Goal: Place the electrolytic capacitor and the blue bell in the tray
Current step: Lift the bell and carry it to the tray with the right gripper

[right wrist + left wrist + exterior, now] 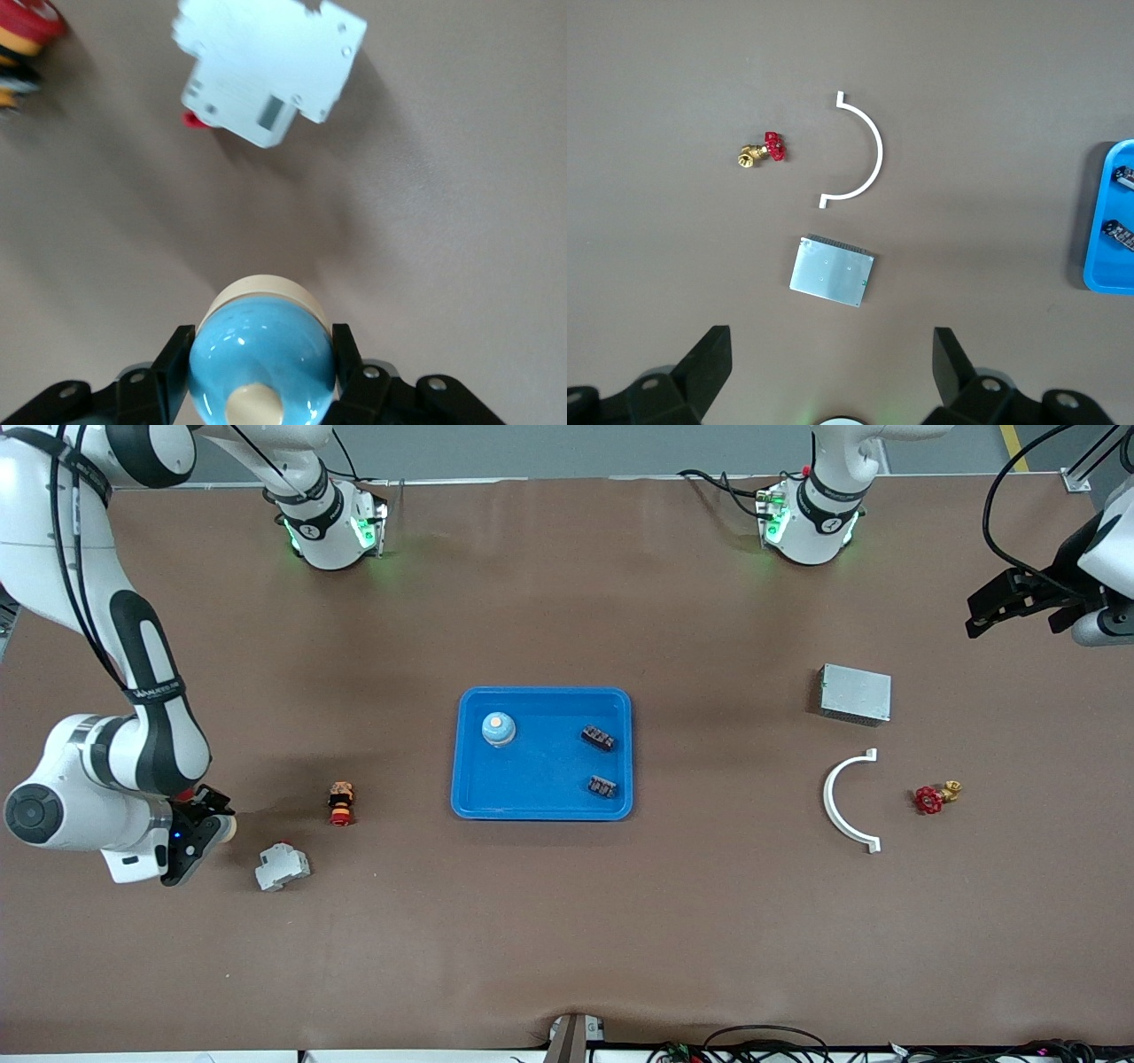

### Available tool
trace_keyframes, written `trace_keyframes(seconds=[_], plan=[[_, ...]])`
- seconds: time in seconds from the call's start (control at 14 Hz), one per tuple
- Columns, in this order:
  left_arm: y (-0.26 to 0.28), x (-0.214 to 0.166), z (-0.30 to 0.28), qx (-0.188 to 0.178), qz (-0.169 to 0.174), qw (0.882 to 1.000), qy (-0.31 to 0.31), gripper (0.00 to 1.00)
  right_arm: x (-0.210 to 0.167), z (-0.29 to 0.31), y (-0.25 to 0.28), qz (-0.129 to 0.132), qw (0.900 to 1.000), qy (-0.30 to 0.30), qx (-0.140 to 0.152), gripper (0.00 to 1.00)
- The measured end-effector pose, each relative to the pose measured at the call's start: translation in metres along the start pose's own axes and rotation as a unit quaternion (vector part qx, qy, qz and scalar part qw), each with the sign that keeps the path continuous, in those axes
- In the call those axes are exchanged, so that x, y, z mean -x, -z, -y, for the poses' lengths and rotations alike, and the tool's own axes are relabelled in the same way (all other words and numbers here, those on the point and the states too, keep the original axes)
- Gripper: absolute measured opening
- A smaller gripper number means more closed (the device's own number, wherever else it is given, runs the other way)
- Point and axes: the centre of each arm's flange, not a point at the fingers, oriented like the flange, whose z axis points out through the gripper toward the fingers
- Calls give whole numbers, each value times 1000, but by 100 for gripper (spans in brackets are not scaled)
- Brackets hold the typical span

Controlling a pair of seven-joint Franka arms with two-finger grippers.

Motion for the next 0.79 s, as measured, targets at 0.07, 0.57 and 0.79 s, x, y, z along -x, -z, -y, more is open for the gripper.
trace_keyframes(seconds=[0.07,0.57,0.79], plan=[[0,1,-1,0,-1,1000,-1,100,-7,10,20,8,1000,-22,-8,67],[-3,1,-4,0,0,1000,-4,100,-121,152,125,45,981,-187,-32,67],[-3,1,-4,0,-2,1000,-4,100,-185,231,138,38,964,-261,-25,67]])
